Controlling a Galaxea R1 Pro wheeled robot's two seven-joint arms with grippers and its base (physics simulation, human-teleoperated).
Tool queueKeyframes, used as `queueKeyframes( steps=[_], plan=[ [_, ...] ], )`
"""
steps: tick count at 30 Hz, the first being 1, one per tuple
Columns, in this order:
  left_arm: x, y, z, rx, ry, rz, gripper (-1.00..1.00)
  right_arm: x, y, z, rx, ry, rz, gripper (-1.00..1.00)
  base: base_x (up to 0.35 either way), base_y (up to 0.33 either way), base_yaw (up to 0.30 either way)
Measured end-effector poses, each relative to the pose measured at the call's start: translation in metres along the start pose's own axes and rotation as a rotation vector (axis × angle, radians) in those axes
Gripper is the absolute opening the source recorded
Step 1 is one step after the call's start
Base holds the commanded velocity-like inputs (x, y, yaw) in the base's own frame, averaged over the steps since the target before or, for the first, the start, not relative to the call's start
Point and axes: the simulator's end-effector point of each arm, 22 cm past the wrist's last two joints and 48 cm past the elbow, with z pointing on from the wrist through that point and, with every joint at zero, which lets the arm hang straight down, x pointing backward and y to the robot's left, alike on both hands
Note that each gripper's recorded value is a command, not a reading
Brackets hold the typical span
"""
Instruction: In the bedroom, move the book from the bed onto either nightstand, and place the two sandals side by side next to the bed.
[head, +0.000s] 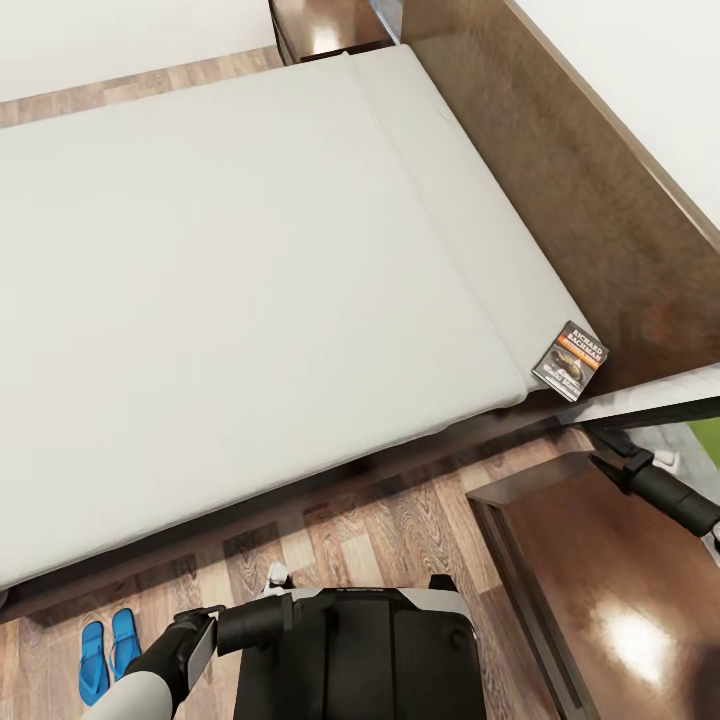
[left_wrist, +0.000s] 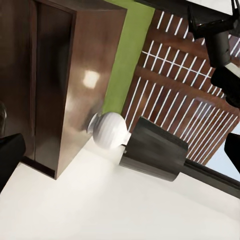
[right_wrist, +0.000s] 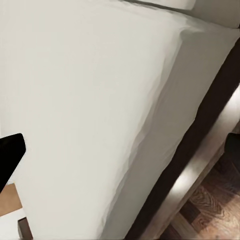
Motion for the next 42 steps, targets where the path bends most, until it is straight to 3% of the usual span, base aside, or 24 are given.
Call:
queueKeyframes(
  steps=[9, 18, 33, 38, 42],
  plan=[
    [0.000, 0.000, 0.000, 0.000, 0.001, 0.000, 1.00, -0.001, 0.012, 0.001, -0.059, -0.013, 0.009, 1.00, 0.000, 0.000, 0.000],
    [0.000, 0.000, 0.000, 0.001, 0.000, 0.000, 1.00, -0.031, 0.045, -0.002, -0.231, -0.172, 0.122, 1.00, 0.000, 0.000, 0.000],
    [0.000, 0.000, 0.000, 0.001, -0.002, -0.001, 1.00, -0.018, 0.049, 0.007, -0.256, -0.173, 0.155, 1.00, 0.000, 0.000, 0.000],
    [0.000, 0.000, 0.000, 0.000, -0.002, 0.000, 1.00, 0.000, 0.050, 0.020, -0.271, -0.167, 0.181, 1.00, 0.000, 0.000, 0.000],
    [-0.003, 0.001, 0.001, 0.001, -0.001, 0.000, 1.00, 0.000, 0.049, 0.027, -0.271, -0.197, 0.153, 1.00, 0.000, 0.000, 0.000]
  ],
)
